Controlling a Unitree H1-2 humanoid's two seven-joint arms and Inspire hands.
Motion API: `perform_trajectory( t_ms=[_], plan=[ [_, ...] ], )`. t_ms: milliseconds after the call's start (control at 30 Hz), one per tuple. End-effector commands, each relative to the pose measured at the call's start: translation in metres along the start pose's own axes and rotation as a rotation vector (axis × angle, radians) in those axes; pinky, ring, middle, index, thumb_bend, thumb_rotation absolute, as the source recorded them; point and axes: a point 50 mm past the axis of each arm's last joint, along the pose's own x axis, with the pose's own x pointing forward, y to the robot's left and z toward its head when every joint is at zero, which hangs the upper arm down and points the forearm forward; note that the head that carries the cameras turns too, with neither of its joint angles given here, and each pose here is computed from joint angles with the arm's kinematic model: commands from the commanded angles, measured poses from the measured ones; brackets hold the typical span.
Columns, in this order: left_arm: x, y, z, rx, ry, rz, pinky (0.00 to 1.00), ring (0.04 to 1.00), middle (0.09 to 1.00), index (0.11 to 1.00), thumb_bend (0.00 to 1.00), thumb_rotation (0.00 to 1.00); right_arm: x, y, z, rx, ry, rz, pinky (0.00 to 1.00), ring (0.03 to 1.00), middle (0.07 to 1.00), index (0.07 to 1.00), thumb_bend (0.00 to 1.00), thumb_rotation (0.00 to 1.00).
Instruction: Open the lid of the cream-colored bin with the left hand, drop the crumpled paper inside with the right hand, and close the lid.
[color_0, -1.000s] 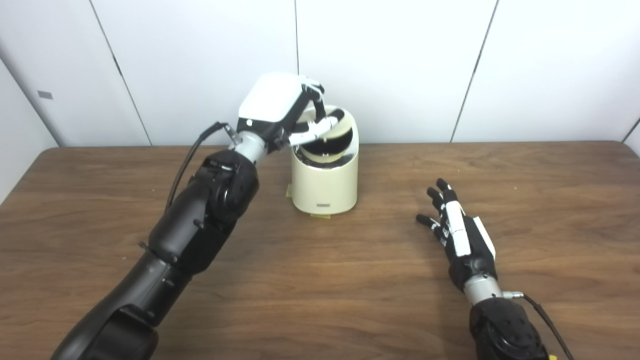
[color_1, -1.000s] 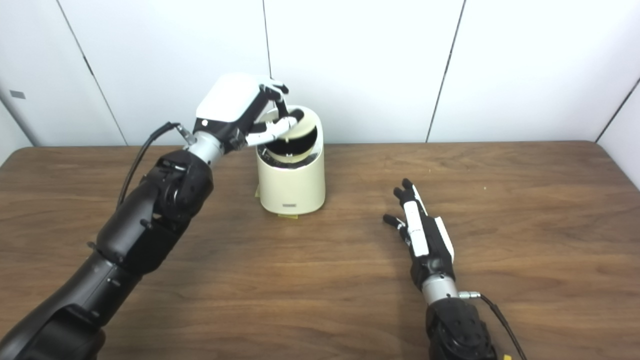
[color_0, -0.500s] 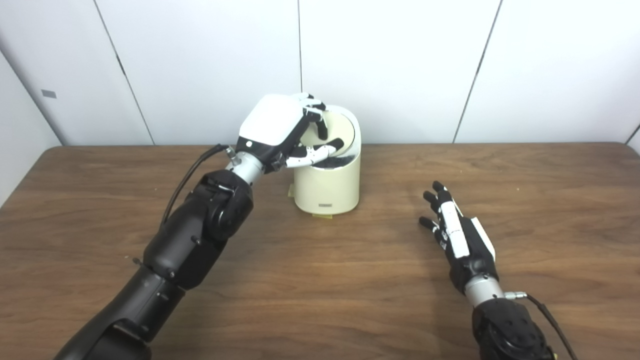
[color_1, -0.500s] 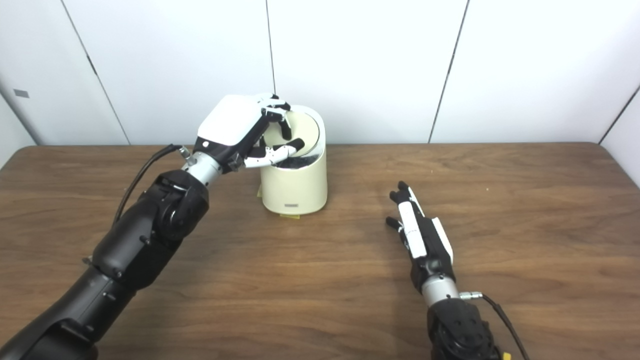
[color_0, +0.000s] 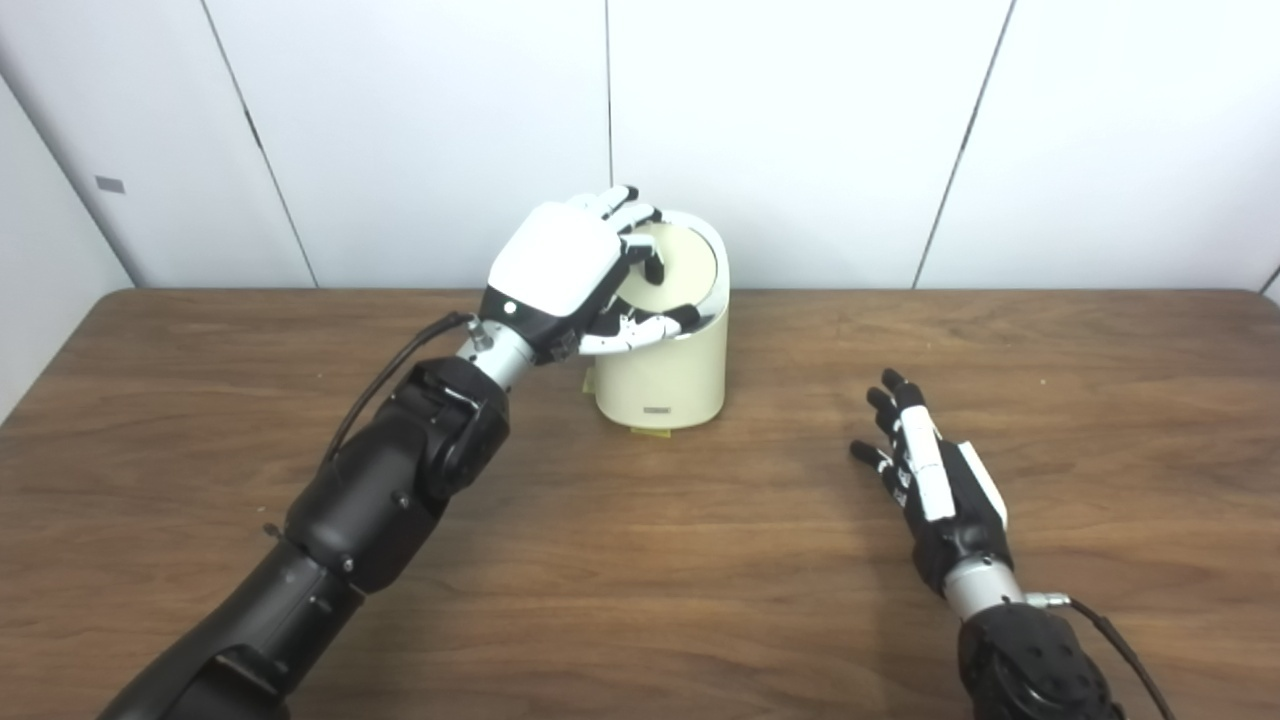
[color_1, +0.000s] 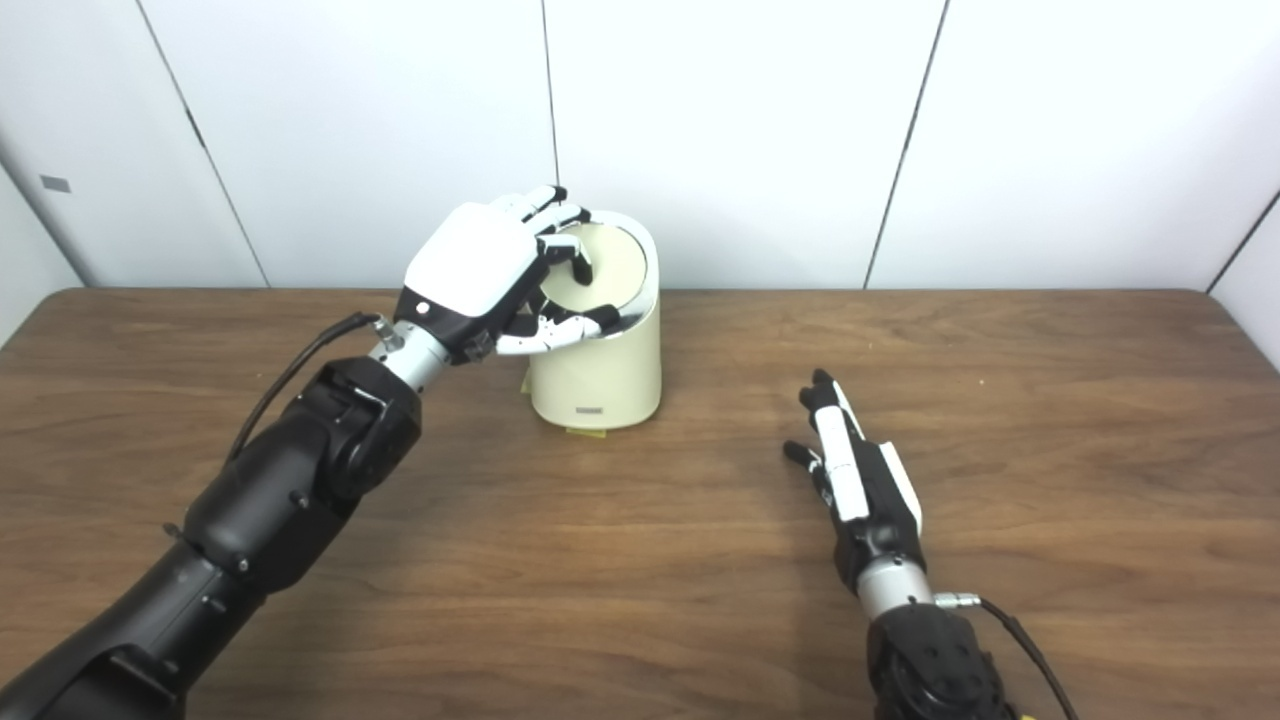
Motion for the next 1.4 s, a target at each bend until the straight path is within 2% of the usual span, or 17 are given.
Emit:
perform_trajectory(
  t_ms=[0,67,133,167,233,267,400,467,533,600,700,800,867,1033,1167,1300,1367],
  plan=[
    [-0.017,-0.023,-0.005,0.026,0.004,-0.117,0.87,0.939,0.876,0.599,0.53,0.94,0.004,-0.002,0.013,-0.003,-0.052,0.002,1.00,1.000,0.972,0.986,0.61,0.98],
    [-0.017,-0.019,-0.005,-0.028,0.025,-0.100,0.87,0.930,0.871,0.602,0.53,0.96,0.003,-0.002,0.014,0.001,-0.053,0.003,1.00,1.000,0.972,0.983,0.61,0.98],
    [-0.016,-0.009,-0.003,-0.154,0.056,-0.053,0.84,0.897,0.844,0.597,0.52,0.85,0.005,-0.004,0.014,-0.005,-0.055,0.000,1.00,1.000,0.974,0.987,0.60,0.98],
    [-0.017,-0.004,-0.002,-0.238,0.077,-0.027,0.80,0.868,0.828,0.605,0.50,0.76,0.006,-0.005,0.013,-0.007,-0.053,-0.002,1.00,1.000,0.969,0.985,0.61,0.99],
    [-0.018,0.008,0.000,-0.393,0.123,0.025,0.78,0.849,0.817,0.614,0.49,0.71,0.007,-0.007,0.012,-0.006,-0.049,-0.007,1.00,1.000,0.968,0.984,0.61,0.99],
    [-0.020,0.017,0.001,-0.493,0.156,0.054,0.75,0.829,0.806,0.663,0.48,0.71,0.007,-0.008,0.011,-0.004,-0.047,-0.008,1.00,1.000,0.963,0.980,0.61,0.99],
    [-0.027,0.037,0.002,-0.821,0.230,0.147,0.79,0.861,0.853,0.810,0.48,0.74,0.008,-0.010,0.010,0.006,-0.045,-0.006,1.00,1.000,0.961,0.981,0.60,0.99],
    [-0.032,0.045,0.000,-0.970,0.260,0.208,0.80,0.858,0.861,0.863,0.43,0.73,0.009,-0.010,0.011,0.026,-0.047,-0.007,1.00,1.000,0.959,0.976,0.61,0.97],
    [-0.040,0.051,-0.003,-1.089,0.300,0.270,0.82,0.864,0.855,0.908,0.43,0.76,0.010,-0.010,0.011,0.045,-0.050,-0.011,1.00,1.000,0.956,0.971,0.61,0.96],
    [-0.051,0.054,-0.007,-1.182,0.332,0.322,0.82,0.865,0.863,0.943,0.47,0.76,0.011,-0.011,0.011,0.066,-0.059,-0.007,1.00,1.000,0.953,0.963,0.61,0.94],
    [-0.068,0.054,-0.010,-1.265,0.372,0.369,0.88,0.885,0.886,0.967,0.48,0.74,0.012,-0.011,0.012,0.092,-0.078,0.006,1.00,0.989,0.960,0.958,0.62,0.93],
    [-0.094,0.048,-0.011,-1.339,0.420,0.428,0.90,0.889,0.883,0.953,0.39,0.70,0.012,-0.011,0.014,0.118,-0.105,0.020,1.00,0.982,0.962,0.948,0.61,0.91],
    [-0.107,0.043,-0.010,-1.365,0.439,0.450,0.90,0.884,0.878,0.946,0.41,0.67,0.012,-0.011,0.015,0.123,-0.119,0.020,1.00,0.967,0.954,0.937,0.62,0.87],
    [-0.153,0.026,0.003,-1.556,0.521,0.521,0.95,0.940,0.945,0.962,0.42,0.66,0.011,-0.009,0.017,0.151,-0.163,0.027,0.96,0.941,0.946,0.924,0.62,0.84],
    [-0.176,0.019,0.012,-1.581,0.558,0.511,0.95,0.952,0.962,0.967,0.45,0.74,0.010,-0.010,0.019,0.189,-0.191,0.035,0.94,0.934,0.940,0.914,0.63,0.84],
    [-0.202,0.006,0.023,-1.596,0.617,0.485,0.98,0.966,0.970,0.990,0.43,0.80,0.008,-0.013,0.023,0.197,-0.240,0.057,0.93,0.940,0.948,0.918,0.61,0.87],
    [-0.211,0.000,0.028,-1.621,0.647,0.490,0.98,0.961,0.962,0.983,0.44,0.77,0.008,-0.015,0.025,0.203,-0.251,0.059,0.93,0.940,0.948,0.917,0.62,0.87]
  ],
)
